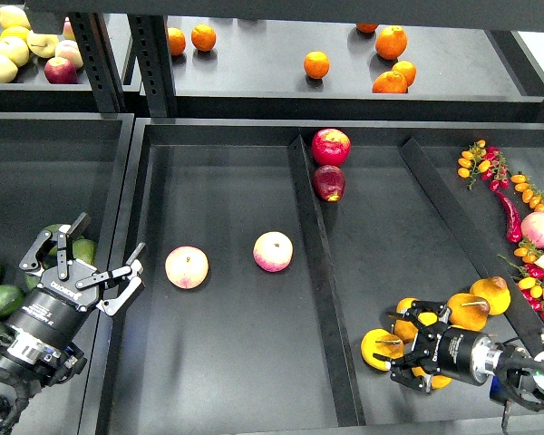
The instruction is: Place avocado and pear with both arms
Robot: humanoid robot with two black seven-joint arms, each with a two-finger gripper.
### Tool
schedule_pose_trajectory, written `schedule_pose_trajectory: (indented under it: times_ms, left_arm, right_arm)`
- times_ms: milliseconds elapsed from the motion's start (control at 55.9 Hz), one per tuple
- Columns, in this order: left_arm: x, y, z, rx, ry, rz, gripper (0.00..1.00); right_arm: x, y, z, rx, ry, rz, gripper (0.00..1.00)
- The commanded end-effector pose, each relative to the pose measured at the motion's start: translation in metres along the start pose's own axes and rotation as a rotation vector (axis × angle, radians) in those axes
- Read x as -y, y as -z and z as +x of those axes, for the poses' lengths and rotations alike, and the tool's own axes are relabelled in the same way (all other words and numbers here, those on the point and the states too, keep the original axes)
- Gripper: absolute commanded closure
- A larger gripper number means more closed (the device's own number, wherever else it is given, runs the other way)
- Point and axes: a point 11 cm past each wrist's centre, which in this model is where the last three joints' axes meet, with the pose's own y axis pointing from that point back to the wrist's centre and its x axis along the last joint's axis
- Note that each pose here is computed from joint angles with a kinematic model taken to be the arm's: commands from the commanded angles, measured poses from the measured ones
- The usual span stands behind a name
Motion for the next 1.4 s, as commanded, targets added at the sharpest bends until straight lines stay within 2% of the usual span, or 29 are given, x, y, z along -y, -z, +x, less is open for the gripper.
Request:
schedule_pose_trajectory:
  times_ms: [0,179,340,430,501,662,806,1003,1146,1271,1379]
  left_arm:
    - [0.0,0.0,0.0,0.0,0.0,0.0,0.01]
    - [0.0,0.0,0.0,0.001,-0.001,0.001,0.01]
    - [-0.001,-0.001,0.001,0.001,-0.004,-0.005,0.01]
    - [-0.001,0.0,0.001,0.0,-0.005,-0.002,0.01]
    - [0.0,0.0,0.001,0.0,-0.003,0.0,0.01]
    - [0.0,0.001,0.002,0.001,-0.006,0.003,0.01]
    - [-0.002,0.001,0.004,-0.001,-0.015,0.001,0.01]
    - [-0.002,-0.001,0.005,0.0,-0.016,-0.003,0.01]
    - [-0.002,0.001,0.006,-0.002,-0.021,0.001,0.01]
    - [-0.003,0.0,0.009,-0.004,-0.03,-0.001,0.01]
    - [-0.002,-0.005,0.01,-0.001,-0.032,-0.039,0.01]
  right_arm:
    - [0.003,0.03,-0.028,0.0,0.055,0.072,0.11]
    - [0.015,0.066,-0.066,0.075,0.124,0.177,0.07]
    - [0.038,0.084,-0.097,0.272,0.244,0.281,0.07]
    - [0.046,0.085,-0.103,0.336,0.289,0.305,0.06]
    - [0.056,0.081,-0.111,0.38,0.331,0.314,0.01]
    - [0.068,0.072,-0.123,0.429,0.46,0.352,0.01]
    - [0.065,0.071,-0.116,0.48,0.502,0.403,0.01]
    - [0.041,0.074,-0.081,0.494,0.553,0.546,0.01]
    - [0.032,0.046,-0.06,0.424,0.619,0.602,0.01]
    - [0.029,0.019,-0.039,0.454,0.582,0.601,0.01]
    - [0.017,0.013,-0.026,0.497,0.553,0.711,0.01]
